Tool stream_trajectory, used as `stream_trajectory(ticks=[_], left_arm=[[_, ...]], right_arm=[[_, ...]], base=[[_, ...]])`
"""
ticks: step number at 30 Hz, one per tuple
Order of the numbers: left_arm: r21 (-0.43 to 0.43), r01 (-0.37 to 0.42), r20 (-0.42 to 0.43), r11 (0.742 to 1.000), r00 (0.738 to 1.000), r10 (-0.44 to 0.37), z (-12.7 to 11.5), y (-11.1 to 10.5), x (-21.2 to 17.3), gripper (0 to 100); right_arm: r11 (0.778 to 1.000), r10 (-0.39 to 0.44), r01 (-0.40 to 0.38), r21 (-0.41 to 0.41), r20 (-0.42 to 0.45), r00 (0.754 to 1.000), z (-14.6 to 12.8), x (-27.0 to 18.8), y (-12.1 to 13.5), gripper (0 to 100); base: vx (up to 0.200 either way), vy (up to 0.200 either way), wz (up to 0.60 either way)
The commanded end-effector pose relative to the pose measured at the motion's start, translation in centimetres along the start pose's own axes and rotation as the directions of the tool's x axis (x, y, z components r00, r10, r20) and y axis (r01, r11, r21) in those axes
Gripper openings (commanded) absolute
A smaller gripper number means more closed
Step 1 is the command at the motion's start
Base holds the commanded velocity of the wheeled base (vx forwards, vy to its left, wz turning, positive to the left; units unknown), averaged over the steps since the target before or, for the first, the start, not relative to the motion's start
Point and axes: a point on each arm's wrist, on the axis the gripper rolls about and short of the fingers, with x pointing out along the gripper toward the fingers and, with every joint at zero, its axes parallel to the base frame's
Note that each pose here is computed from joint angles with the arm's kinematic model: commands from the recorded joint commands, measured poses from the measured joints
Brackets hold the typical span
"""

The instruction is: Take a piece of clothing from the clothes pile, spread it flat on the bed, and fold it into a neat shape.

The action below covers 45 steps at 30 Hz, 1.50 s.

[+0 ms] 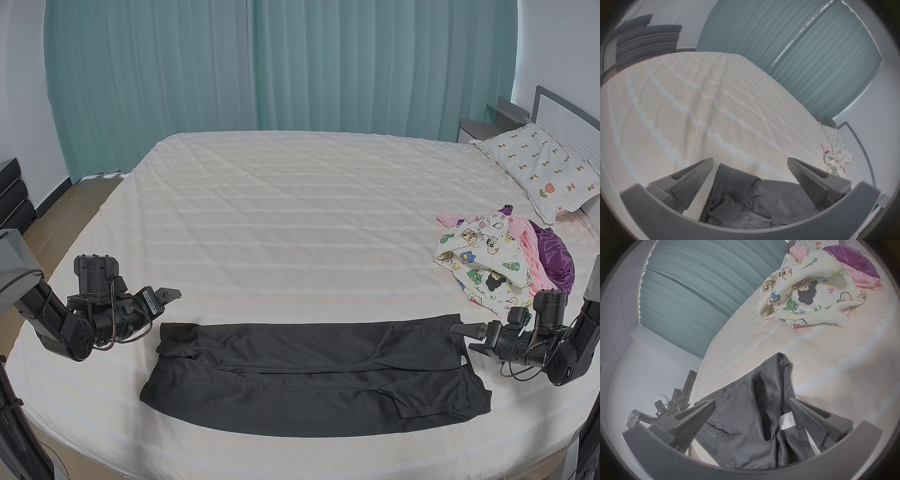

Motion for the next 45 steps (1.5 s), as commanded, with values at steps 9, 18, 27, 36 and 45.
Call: stream_trajectory(ticks=[9, 18, 27, 36, 45], left_arm=[[0.048, -0.045, -0.090, 0.998, 0.995, 0.049, -1.4, 1.8, 2.5, 100], [0.054, -0.028, -0.103, 0.998, 0.994, 0.033, -1.8, 1.2, 2.6, 100], [0.057, -0.027, -0.114, 0.998, 0.993, 0.033, -2.3, 1.3, 3.2, 0], [0.050, -0.029, -0.082, 0.998, 0.996, 0.033, -2.0, 1.5, 3.8, 0], [-0.030, -0.020, -0.046, 0.999, 0.999, 0.018, -0.9, 1.1, 4.1, 0]], right_arm=[[1.000, 0.004, -0.003, 0.006, -0.033, 0.999, -0.7, 0.5, -0.1, 100], [1.000, 0.005, -0.005, 0.008, -0.034, 0.999, -0.7, 0.5, -0.1, 100], [1.000, 0.009, -0.009, 0.006, -0.047, 0.999, -1.0, 0.6, 0.1, 100], [1.000, 0.011, -0.011, 0.004, -0.052, 0.999, -1.1, 0.7, 0.2, 100], [1.000, 0.015, -0.015, -0.001, -0.044, 0.999, -0.9, 0.7, 0.3, 100]], base=[[0.000, 0.000, 0.00], [0.000, 0.000, 0.00], [0.000, 0.000, 0.00], [0.000, 0.000, 0.00], [0.000, 0.000, 0.00]])
